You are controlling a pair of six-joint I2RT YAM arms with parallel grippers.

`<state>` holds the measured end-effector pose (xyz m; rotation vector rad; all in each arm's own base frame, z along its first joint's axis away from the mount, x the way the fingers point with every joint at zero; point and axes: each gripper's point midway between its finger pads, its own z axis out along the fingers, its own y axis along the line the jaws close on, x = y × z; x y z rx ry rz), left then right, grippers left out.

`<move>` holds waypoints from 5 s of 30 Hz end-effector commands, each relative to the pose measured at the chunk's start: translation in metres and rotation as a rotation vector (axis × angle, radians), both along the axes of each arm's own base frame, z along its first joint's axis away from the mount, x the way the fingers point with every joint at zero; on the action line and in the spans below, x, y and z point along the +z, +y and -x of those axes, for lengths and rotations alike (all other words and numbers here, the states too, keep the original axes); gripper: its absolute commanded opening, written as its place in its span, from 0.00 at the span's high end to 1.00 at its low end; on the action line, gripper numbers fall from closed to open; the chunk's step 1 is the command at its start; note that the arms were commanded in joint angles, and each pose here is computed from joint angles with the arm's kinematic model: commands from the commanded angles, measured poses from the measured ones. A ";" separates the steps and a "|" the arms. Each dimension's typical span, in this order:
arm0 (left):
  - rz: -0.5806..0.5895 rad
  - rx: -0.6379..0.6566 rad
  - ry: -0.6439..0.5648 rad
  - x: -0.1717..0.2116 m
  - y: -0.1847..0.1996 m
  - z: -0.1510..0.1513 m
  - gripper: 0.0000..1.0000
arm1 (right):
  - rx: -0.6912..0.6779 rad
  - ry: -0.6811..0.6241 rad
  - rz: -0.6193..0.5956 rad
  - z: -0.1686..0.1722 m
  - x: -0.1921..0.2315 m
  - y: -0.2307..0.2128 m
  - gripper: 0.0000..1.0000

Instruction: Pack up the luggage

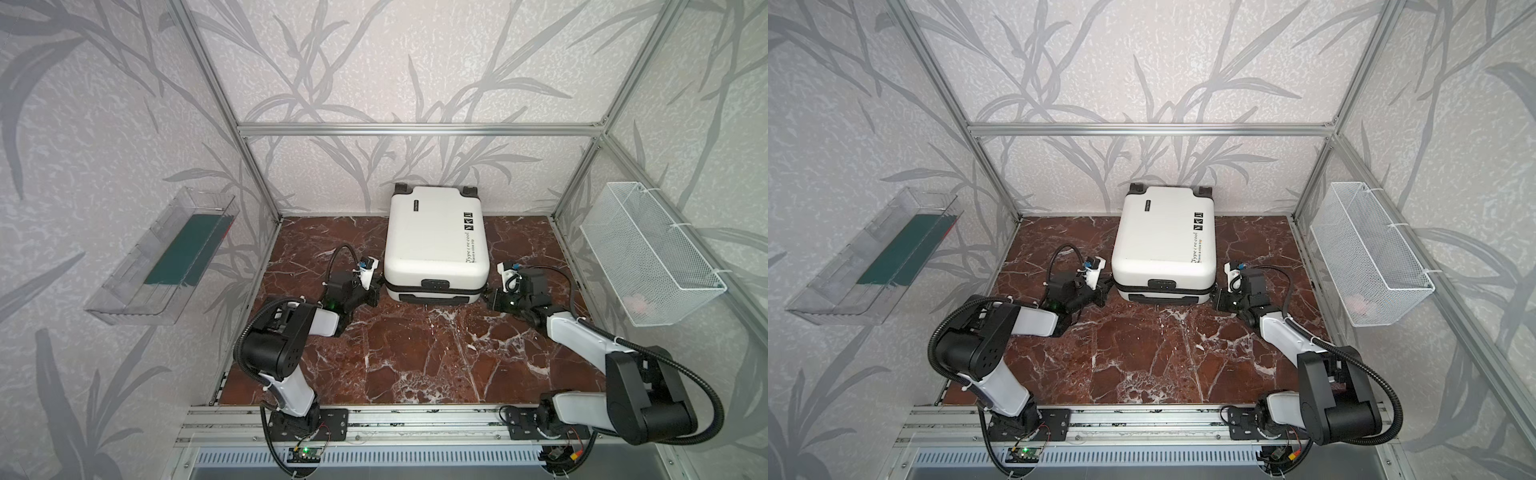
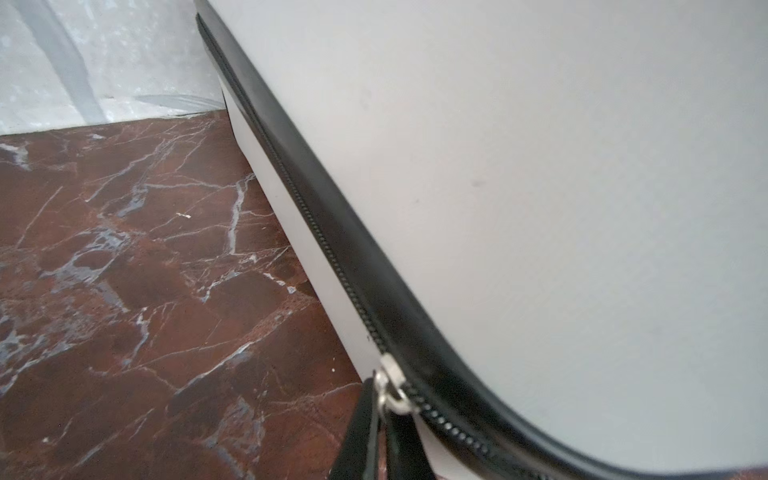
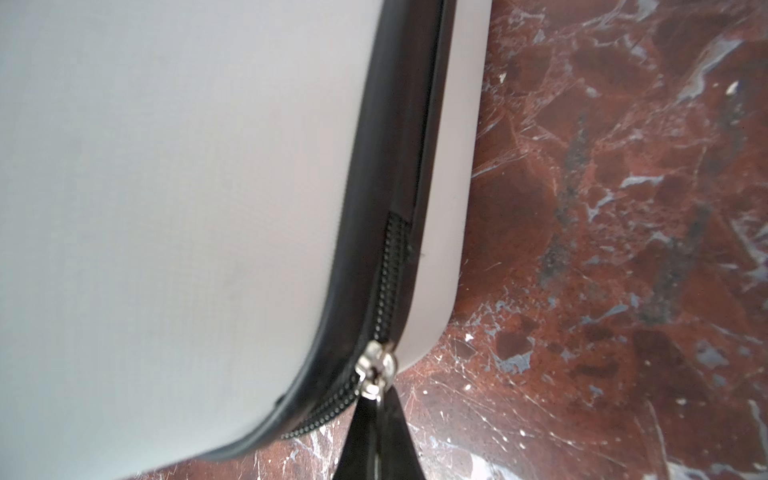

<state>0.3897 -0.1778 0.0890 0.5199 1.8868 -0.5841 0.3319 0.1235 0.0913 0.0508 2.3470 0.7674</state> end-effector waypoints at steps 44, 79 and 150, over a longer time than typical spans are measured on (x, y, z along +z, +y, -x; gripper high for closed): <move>-0.040 0.287 0.113 0.039 0.023 -0.063 1.00 | 0.361 -0.085 0.050 0.085 0.007 0.063 1.00; -0.024 0.276 0.119 0.034 0.021 -0.057 1.00 | 0.367 -0.135 0.335 0.108 0.029 0.095 1.00; 0.027 0.099 0.123 0.033 -0.041 0.051 1.00 | 0.363 -0.216 0.189 0.059 0.029 0.083 1.00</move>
